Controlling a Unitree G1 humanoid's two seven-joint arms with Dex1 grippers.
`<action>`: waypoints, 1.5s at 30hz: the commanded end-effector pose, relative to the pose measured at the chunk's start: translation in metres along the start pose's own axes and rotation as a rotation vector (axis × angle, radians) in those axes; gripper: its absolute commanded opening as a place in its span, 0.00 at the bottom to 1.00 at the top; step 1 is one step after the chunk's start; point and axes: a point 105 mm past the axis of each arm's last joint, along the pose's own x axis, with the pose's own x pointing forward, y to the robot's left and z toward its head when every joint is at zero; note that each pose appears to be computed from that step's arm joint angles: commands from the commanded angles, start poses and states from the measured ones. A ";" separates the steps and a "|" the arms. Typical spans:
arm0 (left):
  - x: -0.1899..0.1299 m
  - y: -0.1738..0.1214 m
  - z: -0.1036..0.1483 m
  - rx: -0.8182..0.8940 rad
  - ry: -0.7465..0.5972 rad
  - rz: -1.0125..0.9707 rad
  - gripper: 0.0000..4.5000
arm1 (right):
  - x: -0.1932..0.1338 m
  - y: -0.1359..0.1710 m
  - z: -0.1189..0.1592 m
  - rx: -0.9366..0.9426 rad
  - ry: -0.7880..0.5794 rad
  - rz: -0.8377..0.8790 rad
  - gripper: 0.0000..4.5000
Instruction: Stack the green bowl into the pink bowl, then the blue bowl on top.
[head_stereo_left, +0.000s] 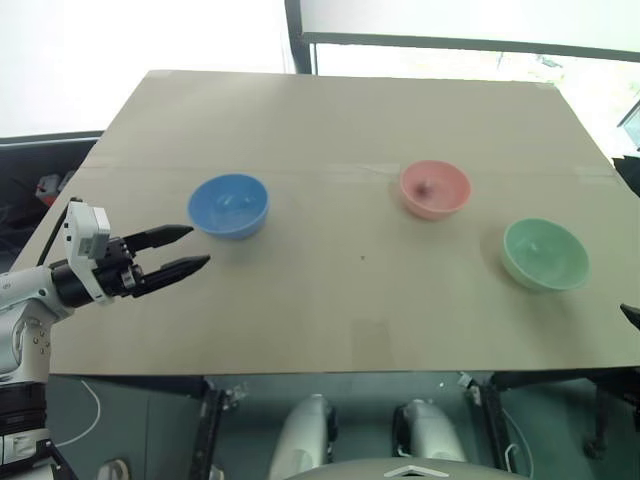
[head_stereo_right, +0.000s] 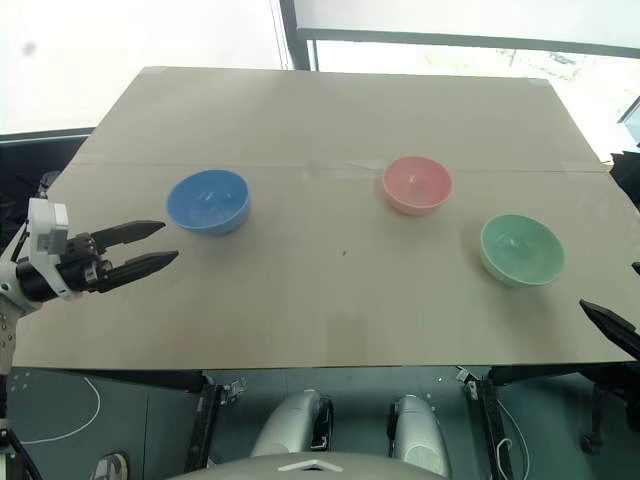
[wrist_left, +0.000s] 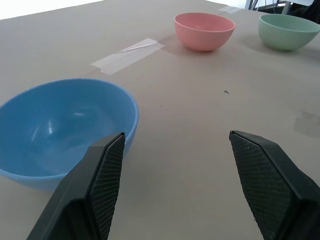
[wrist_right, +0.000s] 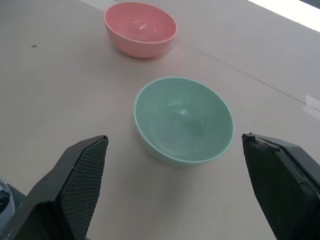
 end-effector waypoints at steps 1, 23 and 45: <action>-0.003 0.000 0.016 0.036 -0.044 -0.001 0.78 | 0.000 -0.002 0.014 -0.046 -0.020 -0.003 1.00; 0.097 -0.068 0.046 0.014 -0.260 -0.243 0.78 | 0.237 0.041 0.054 -0.541 -0.041 0.201 1.00; 0.109 -0.066 0.042 0.046 -0.284 0.016 0.80 | 0.315 0.081 0.076 -0.690 -0.060 0.378 0.01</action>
